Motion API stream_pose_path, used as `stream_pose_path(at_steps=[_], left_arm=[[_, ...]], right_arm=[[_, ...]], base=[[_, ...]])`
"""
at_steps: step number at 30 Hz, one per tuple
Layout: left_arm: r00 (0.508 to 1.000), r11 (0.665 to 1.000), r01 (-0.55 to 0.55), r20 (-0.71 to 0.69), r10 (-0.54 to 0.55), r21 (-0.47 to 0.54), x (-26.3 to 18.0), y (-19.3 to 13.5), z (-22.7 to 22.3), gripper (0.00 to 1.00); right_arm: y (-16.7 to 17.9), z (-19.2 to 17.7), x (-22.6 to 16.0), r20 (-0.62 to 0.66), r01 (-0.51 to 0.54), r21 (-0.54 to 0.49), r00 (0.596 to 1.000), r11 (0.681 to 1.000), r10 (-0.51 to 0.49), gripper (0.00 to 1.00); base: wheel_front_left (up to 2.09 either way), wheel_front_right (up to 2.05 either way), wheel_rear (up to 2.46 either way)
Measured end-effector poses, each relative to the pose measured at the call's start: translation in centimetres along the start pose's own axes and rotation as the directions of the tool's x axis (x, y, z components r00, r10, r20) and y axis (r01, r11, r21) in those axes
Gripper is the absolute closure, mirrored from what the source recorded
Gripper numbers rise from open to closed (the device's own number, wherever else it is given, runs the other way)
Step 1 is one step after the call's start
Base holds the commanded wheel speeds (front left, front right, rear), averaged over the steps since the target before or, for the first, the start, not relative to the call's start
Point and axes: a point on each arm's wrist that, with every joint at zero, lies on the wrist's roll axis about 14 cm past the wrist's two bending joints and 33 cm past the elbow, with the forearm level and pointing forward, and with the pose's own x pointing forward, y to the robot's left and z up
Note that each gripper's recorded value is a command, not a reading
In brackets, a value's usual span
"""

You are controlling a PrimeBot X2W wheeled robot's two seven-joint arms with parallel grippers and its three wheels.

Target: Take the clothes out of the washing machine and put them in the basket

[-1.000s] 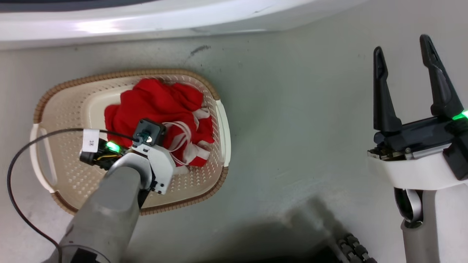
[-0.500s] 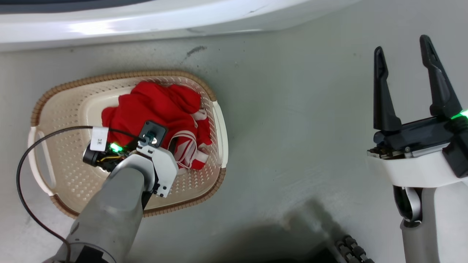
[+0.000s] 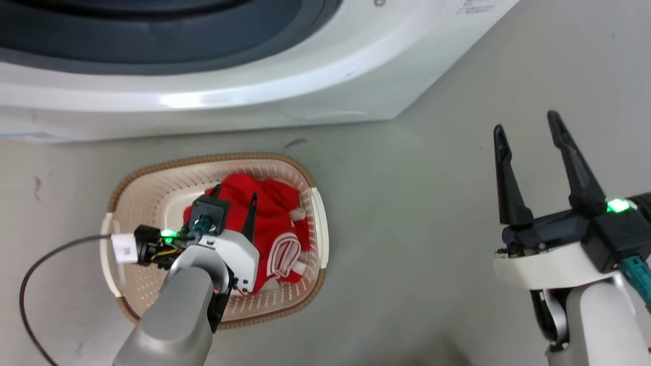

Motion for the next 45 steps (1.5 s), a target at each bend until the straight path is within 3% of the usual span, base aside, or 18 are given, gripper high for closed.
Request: stream_pose_path(at_steps=[5, 11, 18, 29, 34, 45], left_arm=[[0.987, 0.997, -0.067, 0.141, 0.071, -0.031, -3.0, 0.8, 4.1, 0.0], [0.937, 0.986, -0.151, 0.309, 0.166, -0.073, -7.4, 2.1, 8.9, 0.0], [0.829, 0.961, -0.233, 0.488, 0.275, -0.147, -13.4, 3.4, 13.8, 0.0], [0.689, 0.932, -0.305, 0.63, 0.358, -0.196, -21.4, 4.1, 16.7, 0.0], [0.667, 0.924, -0.328, 0.646, 0.372, -0.194, -23.6, 4.0, 16.3, 0.0], [0.667, 0.916, -0.352, 0.635, 0.39, -0.193, -25.9, 3.5, 14.4, 0.0]], right_arm=[[0.3, 2.1, -1.5, 0.033, -0.001, 0.002, 0.999, 1.0, 0.001, 0.0], [0.5, 4.2, -3.5, 0.069, 0.002, 0.0, 0.998, 1.0, -0.002, 0.0], [0.8, 6.2, -5.6, 0.109, 0.003, 0.004, 0.994, 1.0, -0.004, 0.0], [1.3, 8.1, -8.7, 0.152, 0.001, 0.024, 0.988, 1.0, -0.004, 0.0], [1.3, 8.4, -9.9, 0.161, 0.004, 0.031, 0.987, 1.0, -0.009, 0.0], [1.4, 8.8, -12.2, 0.173, 0.01, 0.044, 0.985, 0.999, -0.017, 0.0]], base=[[0.0, 0.0, 0.0], [0.0, 0.0, 0.0], [0.0, 0.0, 0.0], [0.0, 0.0, 0.0], [0.0, 0.0, 0.0], [0.0, 0.0, 0.0]])
